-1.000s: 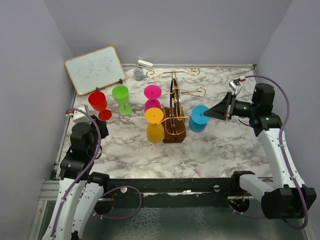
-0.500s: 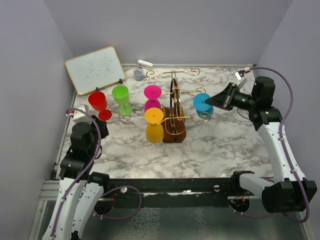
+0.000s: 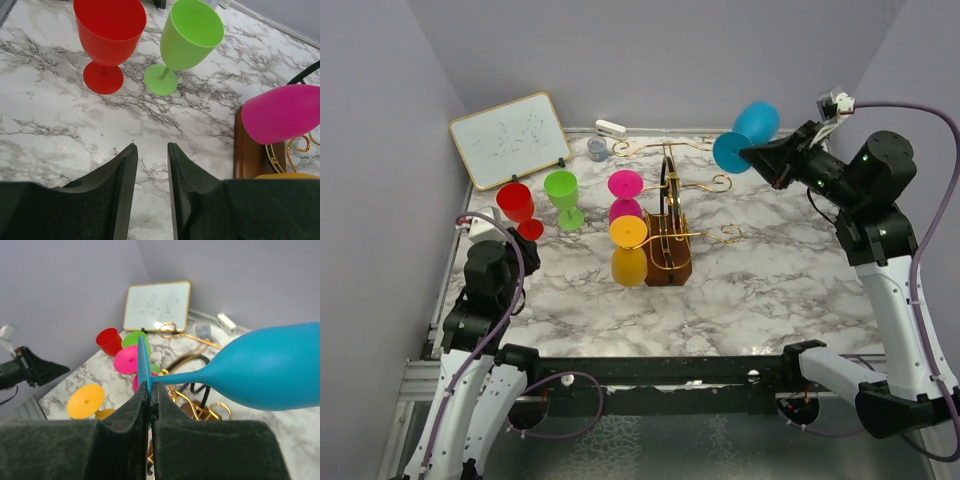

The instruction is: Take the wine glass off the wine glass rack

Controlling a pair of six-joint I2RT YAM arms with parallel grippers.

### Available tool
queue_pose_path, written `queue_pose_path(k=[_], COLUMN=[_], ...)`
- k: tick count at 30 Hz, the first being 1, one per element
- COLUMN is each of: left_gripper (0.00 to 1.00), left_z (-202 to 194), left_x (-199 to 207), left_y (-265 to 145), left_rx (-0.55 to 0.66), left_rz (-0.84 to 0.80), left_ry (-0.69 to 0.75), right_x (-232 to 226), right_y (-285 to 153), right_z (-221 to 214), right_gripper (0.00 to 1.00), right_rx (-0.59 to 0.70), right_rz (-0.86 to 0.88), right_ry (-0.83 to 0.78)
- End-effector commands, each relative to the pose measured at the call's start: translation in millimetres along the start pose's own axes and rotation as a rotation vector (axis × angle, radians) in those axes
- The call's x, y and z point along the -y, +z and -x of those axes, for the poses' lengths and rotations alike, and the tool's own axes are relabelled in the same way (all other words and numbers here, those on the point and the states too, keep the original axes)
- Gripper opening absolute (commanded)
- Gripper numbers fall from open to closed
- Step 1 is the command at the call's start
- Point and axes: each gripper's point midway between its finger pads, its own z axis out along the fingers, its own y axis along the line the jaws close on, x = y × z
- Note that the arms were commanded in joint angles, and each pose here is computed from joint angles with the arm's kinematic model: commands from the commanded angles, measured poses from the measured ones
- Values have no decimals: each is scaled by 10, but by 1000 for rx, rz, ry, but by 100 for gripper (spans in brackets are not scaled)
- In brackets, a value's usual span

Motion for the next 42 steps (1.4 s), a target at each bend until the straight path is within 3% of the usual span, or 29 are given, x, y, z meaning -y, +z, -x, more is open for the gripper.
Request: queue_pose_path(k=[1,5,9,15,22,28,42], left_gripper=[35,37,38,39,39,39,39], left_z=[35,401,825,1336,1157,1026,643], left_x=[199,662,1216,1482,1635,1656,1647], left_y=[59,-29,-297,-873,-1283,-1415,-1621], left_rx=[-33,-100,-196,-164,-284,-343,-521], left_rz=[-67,-190,-370,-484,-629,-675,-743], left_ry=[-33,-104,-140,-172,-219,-233,-260], right_x=[-543,-1030,-1507,-1849,-1961,-1908,-1956], right_y=[47,88,2,-175,-403,-493,-499], right_z=[597,613,328,-206,-1325,-2103,-2464], right_gripper=[1,1,1,1,1,1,1], right_rx=[175,226,292,273,111,-54,100], right_rz=[157,283,458,632,927,995,907], right_ry=[-396,-669,-953,-1169,-1385,-1481,-1712])
